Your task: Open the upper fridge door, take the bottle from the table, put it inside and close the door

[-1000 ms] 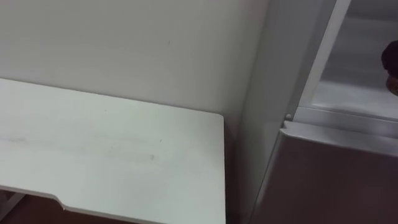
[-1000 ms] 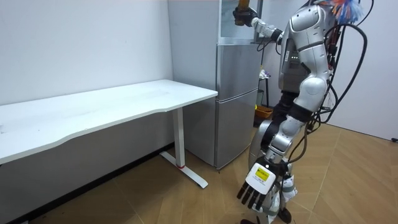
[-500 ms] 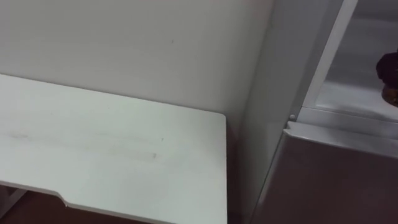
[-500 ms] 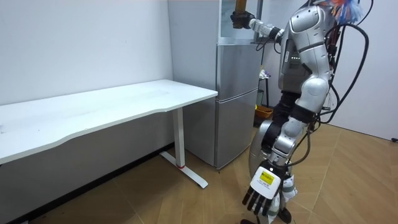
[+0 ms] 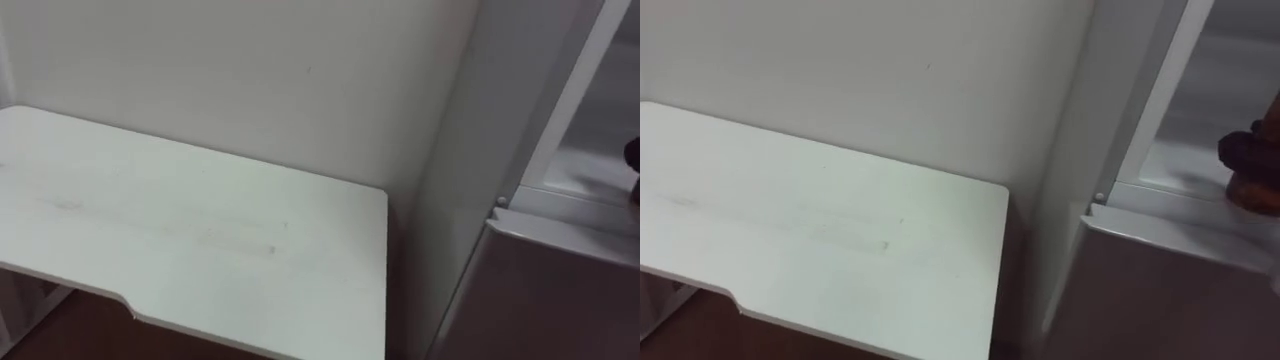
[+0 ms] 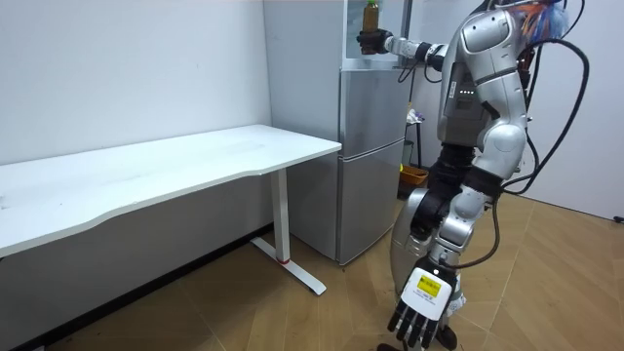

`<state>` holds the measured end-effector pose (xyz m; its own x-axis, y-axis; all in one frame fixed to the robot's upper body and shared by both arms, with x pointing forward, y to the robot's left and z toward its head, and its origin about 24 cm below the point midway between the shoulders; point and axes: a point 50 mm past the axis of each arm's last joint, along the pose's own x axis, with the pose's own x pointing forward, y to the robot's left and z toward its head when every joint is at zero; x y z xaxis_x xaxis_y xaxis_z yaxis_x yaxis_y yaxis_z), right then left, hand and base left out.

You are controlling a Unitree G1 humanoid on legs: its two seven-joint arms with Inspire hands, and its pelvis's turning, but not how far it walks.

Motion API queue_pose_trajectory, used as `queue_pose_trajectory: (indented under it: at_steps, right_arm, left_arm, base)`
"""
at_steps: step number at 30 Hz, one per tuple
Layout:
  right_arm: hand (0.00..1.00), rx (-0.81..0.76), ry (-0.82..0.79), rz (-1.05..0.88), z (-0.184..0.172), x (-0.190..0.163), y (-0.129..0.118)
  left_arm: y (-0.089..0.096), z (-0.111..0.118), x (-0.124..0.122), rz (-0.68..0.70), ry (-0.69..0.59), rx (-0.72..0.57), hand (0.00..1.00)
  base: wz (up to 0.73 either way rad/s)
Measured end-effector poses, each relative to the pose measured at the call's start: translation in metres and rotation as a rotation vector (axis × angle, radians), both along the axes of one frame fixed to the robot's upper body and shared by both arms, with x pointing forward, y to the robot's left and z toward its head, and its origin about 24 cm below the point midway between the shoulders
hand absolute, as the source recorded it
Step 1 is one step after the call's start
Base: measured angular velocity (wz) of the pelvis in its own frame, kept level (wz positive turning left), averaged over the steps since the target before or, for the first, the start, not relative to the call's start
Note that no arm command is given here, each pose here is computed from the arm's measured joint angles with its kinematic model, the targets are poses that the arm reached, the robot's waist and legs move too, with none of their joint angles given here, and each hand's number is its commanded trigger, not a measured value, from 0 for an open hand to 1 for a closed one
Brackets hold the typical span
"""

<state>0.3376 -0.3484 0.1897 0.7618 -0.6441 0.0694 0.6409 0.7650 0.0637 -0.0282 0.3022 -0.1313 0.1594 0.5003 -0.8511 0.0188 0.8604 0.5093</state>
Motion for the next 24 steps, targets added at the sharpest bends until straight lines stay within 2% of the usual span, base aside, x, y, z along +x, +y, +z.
queue_pose_trajectory:
  at_steps: [10, 13, 20, 21, 22, 23, 24]
  right_arm:
    - [1.00, 0.018, -0.011, -0.060, 0.016, 0.012, 0.002]
    - [1.00, -0.025, -0.013, -0.082, 0.024, 0.011, -0.002]
    - [1.00, -0.023, 0.008, -0.075, 0.022, 0.011, -0.005]
    - [0.94, -0.020, 0.011, -0.079, 0.021, 0.011, -0.006]
    - [0.76, -0.005, 0.010, -0.079, 0.020, 0.010, -0.007]
    - [0.42, 0.012, 0.008, -0.077, 0.019, 0.011, -0.008]
    - [0.00, 0.016, 0.008, -0.076, 0.019, 0.011, -0.008]
  left_arm:
    - [0.009, 0.005, 0.009, -0.023, -0.025, 0.034, 0.00]
    - [0.010, 0.005, 0.013, -0.027, -0.034, 0.035, 0.00]
    - [0.011, 0.006, 0.013, -0.029, -0.034, 0.046, 0.00]
    - [0.011, 0.006, 0.013, -0.029, -0.034, 0.046, 0.00]
    - [0.012, 0.006, 0.013, -0.029, -0.033, 0.046, 0.00]
    - [0.012, 0.006, 0.013, -0.029, -0.033, 0.046, 0.00]
    - [0.012, 0.006, 0.013, -0.029, -0.033, 0.047, 0.00]
  base:
    - [0.15]
    - [0.15]
    - [0.03]
    - [0.00]
    - [0.00]
    - [0.00]
    - [0.00]
